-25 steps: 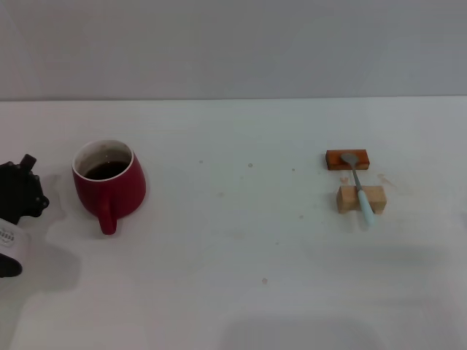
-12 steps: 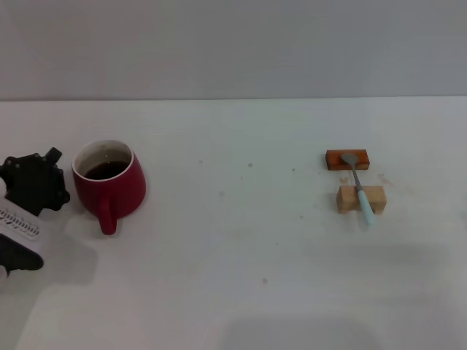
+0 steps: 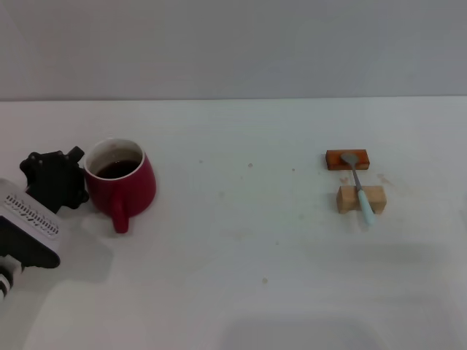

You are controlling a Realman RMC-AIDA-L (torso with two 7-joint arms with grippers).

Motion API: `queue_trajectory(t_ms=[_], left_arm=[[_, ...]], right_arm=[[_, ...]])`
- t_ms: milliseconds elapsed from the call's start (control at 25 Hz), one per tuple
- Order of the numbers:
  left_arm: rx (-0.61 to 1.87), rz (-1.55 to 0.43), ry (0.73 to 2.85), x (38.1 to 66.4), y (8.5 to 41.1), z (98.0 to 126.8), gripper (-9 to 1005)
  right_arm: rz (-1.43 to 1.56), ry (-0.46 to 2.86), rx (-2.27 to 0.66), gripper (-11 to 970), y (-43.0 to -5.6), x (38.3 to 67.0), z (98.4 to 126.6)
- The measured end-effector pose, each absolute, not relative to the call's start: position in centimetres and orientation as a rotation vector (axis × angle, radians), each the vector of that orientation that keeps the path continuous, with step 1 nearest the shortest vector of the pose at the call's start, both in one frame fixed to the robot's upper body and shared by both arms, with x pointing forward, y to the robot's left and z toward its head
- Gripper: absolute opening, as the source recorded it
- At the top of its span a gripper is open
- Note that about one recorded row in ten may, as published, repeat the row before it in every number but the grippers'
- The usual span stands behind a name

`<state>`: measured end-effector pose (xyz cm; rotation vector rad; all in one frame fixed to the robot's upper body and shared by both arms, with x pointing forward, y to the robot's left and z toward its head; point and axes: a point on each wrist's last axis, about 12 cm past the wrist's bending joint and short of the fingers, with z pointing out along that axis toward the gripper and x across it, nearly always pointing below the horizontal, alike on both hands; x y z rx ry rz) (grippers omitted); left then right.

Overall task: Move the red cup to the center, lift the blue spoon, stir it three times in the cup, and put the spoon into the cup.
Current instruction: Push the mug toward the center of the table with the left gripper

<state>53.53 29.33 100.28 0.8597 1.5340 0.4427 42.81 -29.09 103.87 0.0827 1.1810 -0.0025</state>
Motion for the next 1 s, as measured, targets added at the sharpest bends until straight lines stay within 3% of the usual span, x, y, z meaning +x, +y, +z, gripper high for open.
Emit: queue_trajectory(t_ms=[1000], left_arm=[[0.937, 0.271, 1.459, 53.4, 24.4, 100.3, -1]], right_arm=[[0.006, 1.182, 0.08, 825, -28.9, 42.8, 103.9]])
